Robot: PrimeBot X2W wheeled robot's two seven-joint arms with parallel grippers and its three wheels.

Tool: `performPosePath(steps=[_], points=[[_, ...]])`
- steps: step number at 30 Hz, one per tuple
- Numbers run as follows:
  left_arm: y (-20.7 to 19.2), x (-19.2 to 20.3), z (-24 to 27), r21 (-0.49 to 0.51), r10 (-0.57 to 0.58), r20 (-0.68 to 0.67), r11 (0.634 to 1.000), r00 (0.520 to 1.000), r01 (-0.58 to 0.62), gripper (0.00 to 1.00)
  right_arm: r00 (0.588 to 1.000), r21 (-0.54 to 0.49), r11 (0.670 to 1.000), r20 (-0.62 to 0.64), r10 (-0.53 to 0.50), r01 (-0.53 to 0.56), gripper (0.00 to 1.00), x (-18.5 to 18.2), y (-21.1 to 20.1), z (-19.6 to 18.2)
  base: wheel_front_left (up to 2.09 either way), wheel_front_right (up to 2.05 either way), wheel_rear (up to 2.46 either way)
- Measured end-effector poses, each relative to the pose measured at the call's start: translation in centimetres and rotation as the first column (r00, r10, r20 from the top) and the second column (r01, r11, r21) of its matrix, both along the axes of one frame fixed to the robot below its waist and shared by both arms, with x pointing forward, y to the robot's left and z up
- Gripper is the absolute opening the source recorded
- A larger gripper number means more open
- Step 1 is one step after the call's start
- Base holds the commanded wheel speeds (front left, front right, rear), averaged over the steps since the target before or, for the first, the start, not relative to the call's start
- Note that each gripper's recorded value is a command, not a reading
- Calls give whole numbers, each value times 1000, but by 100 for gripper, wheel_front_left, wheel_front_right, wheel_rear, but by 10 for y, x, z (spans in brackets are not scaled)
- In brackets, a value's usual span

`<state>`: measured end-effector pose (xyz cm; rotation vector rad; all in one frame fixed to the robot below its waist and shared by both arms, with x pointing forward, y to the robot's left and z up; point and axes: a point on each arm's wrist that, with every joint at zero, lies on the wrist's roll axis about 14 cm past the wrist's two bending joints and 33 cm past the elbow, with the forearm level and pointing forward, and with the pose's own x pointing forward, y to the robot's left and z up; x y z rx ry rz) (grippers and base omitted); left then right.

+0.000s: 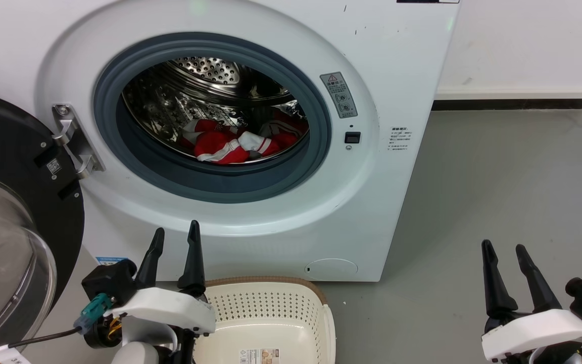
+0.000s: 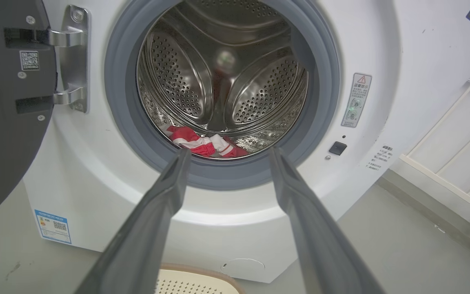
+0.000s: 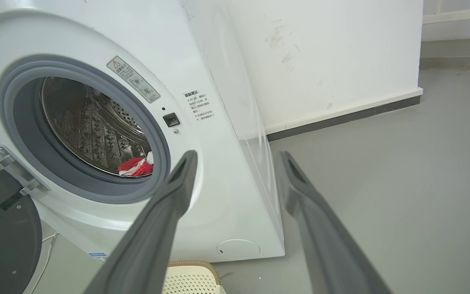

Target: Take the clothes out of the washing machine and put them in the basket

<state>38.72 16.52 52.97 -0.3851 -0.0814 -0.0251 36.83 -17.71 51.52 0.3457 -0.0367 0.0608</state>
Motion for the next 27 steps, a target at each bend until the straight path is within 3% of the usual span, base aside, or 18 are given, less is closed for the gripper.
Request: performPosePath(steps=[27], points=[[-5,0,-1,249,0,36,968,999,-9,100,999,-237,971,4,36,-34,100,-1,9,-2,0,0,0]])
